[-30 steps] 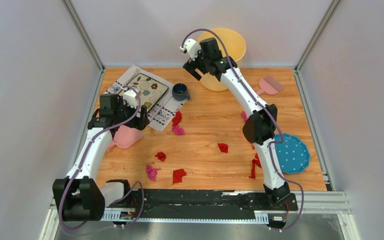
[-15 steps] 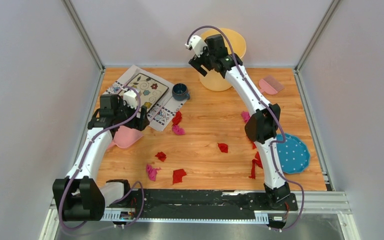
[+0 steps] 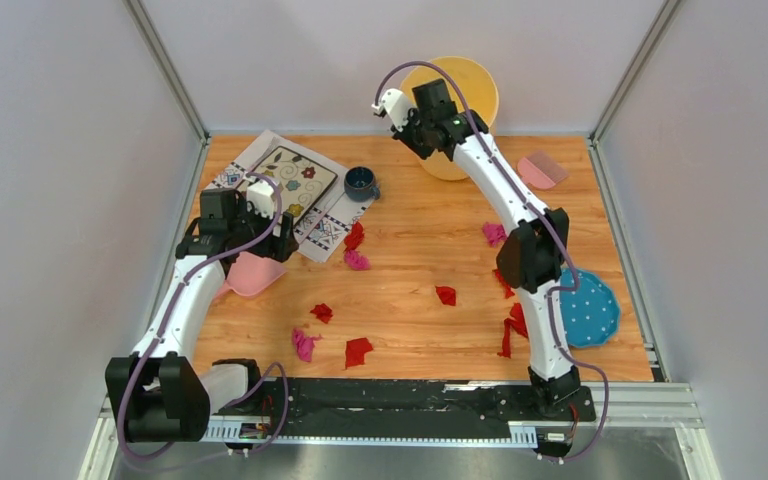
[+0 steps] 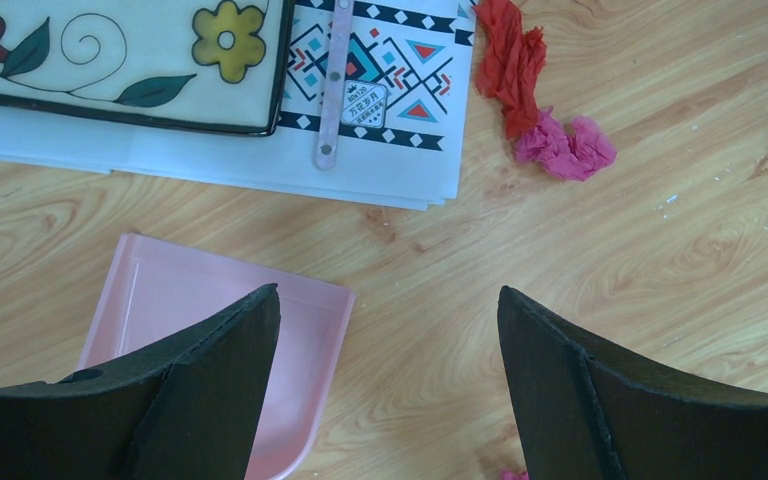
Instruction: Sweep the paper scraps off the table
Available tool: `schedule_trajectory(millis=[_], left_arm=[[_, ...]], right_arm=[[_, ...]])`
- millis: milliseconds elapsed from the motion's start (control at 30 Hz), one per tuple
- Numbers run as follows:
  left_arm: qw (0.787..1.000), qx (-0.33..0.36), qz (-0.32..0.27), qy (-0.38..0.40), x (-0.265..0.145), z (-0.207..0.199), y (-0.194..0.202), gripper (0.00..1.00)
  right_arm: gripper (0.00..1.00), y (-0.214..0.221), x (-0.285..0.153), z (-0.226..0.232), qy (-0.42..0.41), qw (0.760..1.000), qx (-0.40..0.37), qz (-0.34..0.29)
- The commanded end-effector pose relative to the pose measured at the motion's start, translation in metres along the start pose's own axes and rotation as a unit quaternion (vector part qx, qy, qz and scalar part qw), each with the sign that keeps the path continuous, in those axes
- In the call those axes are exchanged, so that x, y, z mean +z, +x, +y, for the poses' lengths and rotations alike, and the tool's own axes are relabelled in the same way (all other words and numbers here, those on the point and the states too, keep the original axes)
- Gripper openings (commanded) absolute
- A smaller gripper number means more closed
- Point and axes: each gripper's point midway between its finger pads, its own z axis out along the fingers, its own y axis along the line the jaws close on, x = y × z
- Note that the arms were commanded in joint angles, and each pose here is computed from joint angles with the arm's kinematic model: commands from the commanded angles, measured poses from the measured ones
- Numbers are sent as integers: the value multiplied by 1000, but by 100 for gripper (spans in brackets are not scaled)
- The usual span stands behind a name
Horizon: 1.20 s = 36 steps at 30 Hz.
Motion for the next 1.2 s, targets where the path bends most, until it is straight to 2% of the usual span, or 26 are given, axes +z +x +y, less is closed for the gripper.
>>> schedule_trajectory(millis=[0,233,467,767,833,1033,1100,1167], left_arm=[[1000,19,-10,3,-4,0,-4,87],[1000,26,-14,12,-10,-4,-12,87],[999,29,-22,34,-16,-14,-18,87],[998,33,-19,42,-18,-19,-13,87],[998,33,-19,41,-18,-18,-13,87],[998,41,-16,36,-19,-16,-13,87],[998,47,-16,27,-21,-13,-15,87],[998,50,-11,26,-21,-12,-14,87]], right_arm=[[0,-64,-93,-4,-3,995,16,-98],[0,-62,-149,15,-19,989,122,-85],[0,-41,-153,60,-75,978,190,-46],[0,-14,-128,109,-137,969,204,23],[0,-15,-122,123,-161,966,203,15],[0,-29,-128,128,-161,967,196,-11],[16,-36,-133,126,-156,968,193,-19],[63,-43,-140,124,-150,970,191,-27]])
